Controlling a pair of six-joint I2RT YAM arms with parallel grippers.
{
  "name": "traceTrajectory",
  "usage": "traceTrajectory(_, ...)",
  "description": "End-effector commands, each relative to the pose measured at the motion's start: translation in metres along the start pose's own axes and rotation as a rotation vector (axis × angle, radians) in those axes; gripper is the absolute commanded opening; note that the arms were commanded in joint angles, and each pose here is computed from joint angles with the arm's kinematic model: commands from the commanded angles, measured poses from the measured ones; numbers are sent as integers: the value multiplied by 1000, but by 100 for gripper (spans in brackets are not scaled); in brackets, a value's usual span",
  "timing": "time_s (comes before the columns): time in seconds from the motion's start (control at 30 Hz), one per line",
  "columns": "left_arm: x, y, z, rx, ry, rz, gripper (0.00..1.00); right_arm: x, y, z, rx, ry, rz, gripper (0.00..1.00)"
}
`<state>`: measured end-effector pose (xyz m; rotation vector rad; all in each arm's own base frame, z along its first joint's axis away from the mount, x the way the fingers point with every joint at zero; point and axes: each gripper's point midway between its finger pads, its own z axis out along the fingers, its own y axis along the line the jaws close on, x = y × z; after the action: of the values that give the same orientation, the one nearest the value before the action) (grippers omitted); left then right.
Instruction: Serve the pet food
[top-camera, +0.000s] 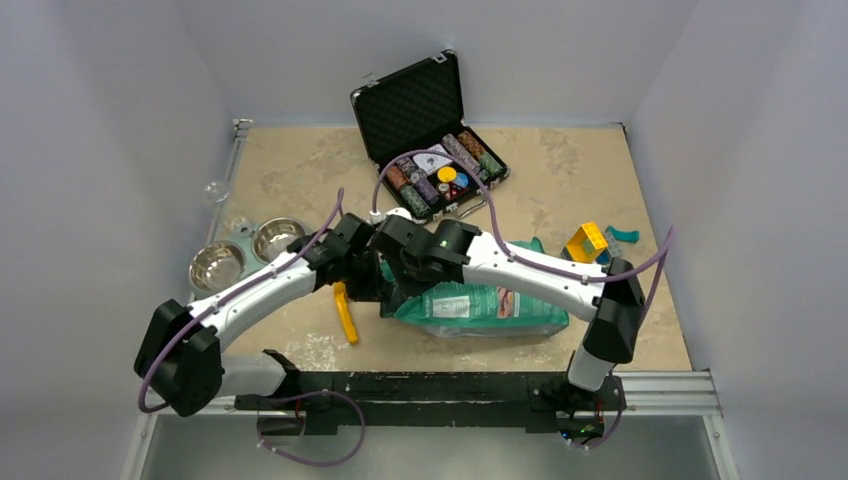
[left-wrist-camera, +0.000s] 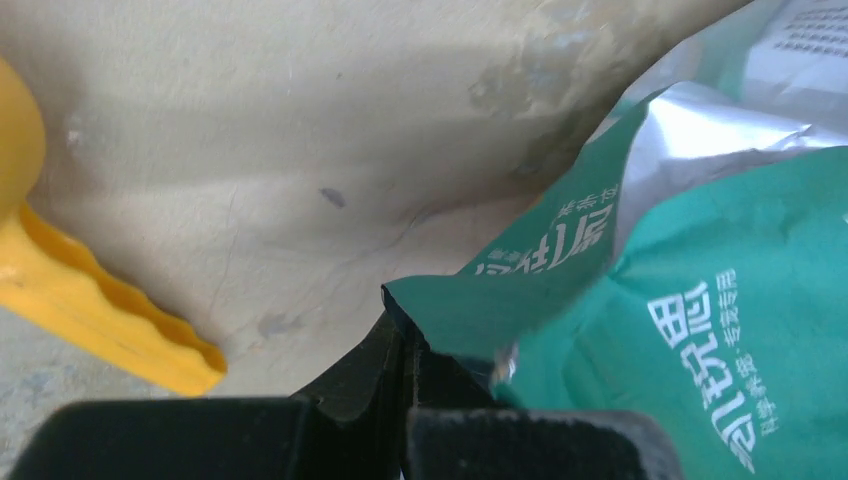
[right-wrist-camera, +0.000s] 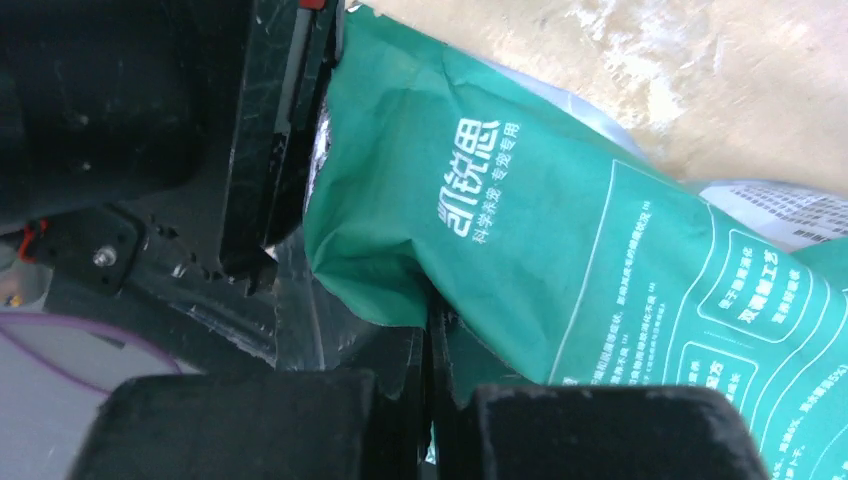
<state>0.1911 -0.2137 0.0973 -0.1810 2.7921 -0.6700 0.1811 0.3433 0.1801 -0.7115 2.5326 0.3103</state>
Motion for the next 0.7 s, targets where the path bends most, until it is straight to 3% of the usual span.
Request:
traceTrajectory(0.0,-15,-30,-35,71,-43,91,0,-14,-50,-82,68,-148,30,0)
traceTrajectory(0.1,-31,-72,-79,190,-112,131,0,-7,-84,-132,118,-222,57,0)
traceTrajectory(0.2,-31,-95,-94,300,-121,77,0,3,-82,-125,90,-210,64,0)
traceTrajectory(0.33,-10,-56,-40,230,-47,-45,0,-5,-36,-60,-28,-130,74,0)
traceTrajectory(0.43,-2,-41,-18,164,43,-44,0,-16,-34,-53,16,-93,47,0)
traceTrajectory(0.5,-7,-57,-34,180,41,14,0,-12,-57,-71,80,-127,34,0)
traceTrajectory(0.67,-32,-107,-101,340,-125,99,0,-1,-113,-117,125,-276,111,0)
